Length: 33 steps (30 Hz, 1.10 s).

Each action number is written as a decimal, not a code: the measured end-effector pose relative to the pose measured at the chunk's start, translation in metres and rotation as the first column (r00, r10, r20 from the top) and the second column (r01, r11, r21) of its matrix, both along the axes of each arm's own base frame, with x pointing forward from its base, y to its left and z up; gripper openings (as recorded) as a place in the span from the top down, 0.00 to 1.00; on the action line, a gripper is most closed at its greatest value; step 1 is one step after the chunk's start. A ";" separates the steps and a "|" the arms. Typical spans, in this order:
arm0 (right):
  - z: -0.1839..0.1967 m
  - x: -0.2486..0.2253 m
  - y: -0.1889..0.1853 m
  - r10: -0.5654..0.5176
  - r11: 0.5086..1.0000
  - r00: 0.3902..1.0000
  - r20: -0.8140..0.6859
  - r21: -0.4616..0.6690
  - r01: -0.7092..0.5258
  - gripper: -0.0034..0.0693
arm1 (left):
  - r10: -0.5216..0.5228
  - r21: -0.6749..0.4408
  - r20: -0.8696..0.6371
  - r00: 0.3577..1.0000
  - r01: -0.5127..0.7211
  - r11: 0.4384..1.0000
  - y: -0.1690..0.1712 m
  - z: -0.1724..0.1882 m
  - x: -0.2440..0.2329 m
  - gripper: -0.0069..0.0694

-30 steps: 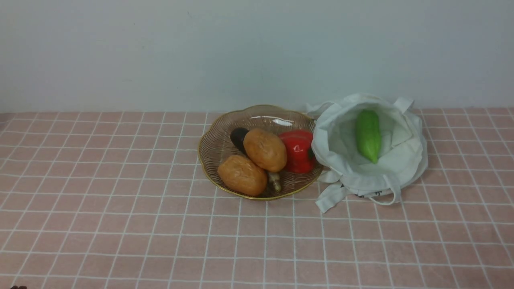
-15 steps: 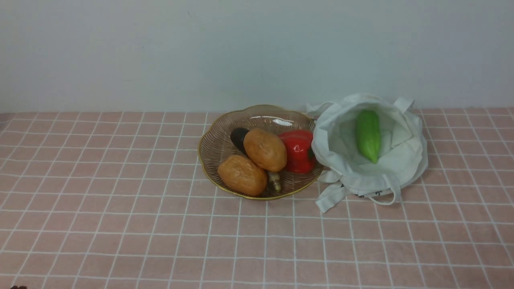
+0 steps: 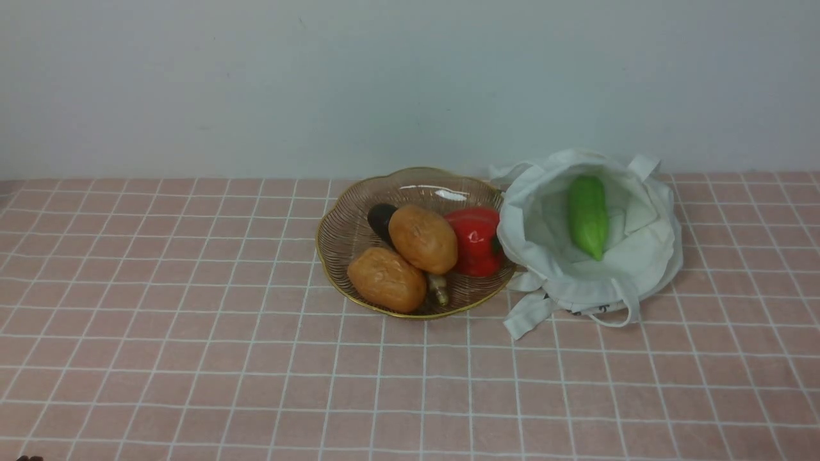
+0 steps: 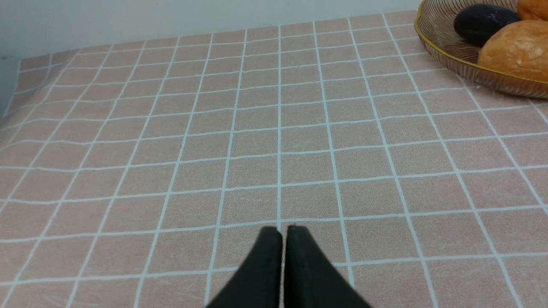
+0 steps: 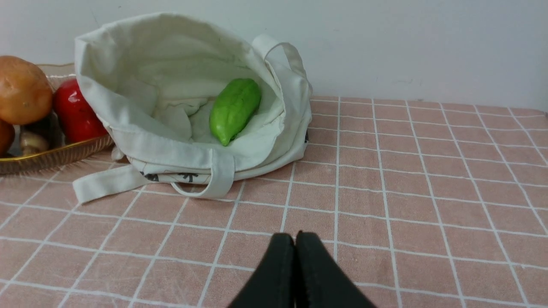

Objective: Take vegetables from bag on pink coffee tablecloth place on plate.
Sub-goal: 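Reach into the cloth bag and grasp the green vegetable inside with the right gripper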

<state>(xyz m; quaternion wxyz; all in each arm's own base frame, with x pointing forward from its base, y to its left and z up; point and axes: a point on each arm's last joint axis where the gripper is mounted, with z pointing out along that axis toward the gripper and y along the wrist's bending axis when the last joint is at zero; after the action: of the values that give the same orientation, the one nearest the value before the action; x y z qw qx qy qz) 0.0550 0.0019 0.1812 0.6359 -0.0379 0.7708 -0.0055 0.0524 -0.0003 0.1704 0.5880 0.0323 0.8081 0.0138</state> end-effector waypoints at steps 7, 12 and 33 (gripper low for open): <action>0.019 0.002 0.002 -0.052 0.926 0.982 0.183 0.376 -0.021 0.97 | 0.000 0.000 0.000 1.000 0.000 1.000 0.000 0.000 0.000 0.92; 0.052 -0.006 -0.015 -0.289 0.660 0.836 0.466 0.729 -0.179 0.97 | 0.000 0.000 0.000 1.000 0.000 1.000 0.000 0.000 0.000 0.92; 0.064 -0.036 -0.060 -0.752 0.423 0.437 0.492 0.870 -0.252 0.97 | 0.000 0.000 0.000 1.000 0.000 1.000 0.000 0.000 0.000 0.92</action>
<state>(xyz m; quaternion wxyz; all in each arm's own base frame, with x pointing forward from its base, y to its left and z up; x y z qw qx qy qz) 0.0193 -0.0578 0.2455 0.8348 0.4395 0.2183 0.2498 0.0524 -0.0003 0.1704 0.5880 0.0323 0.8081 0.0138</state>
